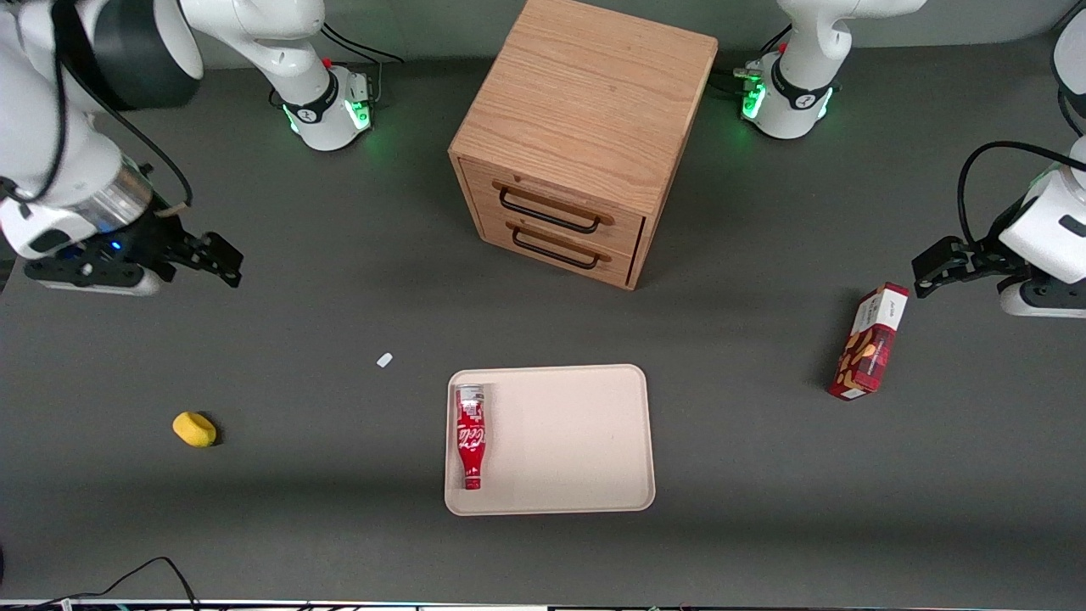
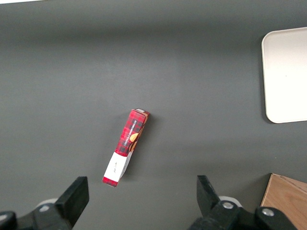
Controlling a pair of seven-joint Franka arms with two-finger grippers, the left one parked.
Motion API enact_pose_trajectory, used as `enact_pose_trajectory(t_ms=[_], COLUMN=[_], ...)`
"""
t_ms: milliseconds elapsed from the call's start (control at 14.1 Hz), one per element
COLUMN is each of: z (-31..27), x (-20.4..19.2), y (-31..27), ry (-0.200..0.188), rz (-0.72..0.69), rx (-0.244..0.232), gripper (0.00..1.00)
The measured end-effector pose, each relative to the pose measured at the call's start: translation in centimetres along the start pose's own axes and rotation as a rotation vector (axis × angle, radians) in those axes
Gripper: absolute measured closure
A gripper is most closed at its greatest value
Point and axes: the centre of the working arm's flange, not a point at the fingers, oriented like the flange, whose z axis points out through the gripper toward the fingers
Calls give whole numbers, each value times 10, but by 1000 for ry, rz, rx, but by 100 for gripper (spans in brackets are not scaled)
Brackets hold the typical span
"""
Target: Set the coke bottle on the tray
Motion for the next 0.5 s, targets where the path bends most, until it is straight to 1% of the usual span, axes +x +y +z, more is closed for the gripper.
enact_pose_trajectory(t_ms=[213,355,497], z=[-24,-32,-45], x=[-5,-5,-4], y=[4,11,23], ry=[-47,-62,-70], rz=[-62,-107,-112], rx=[5,7,30], gripper=[0,0,0])
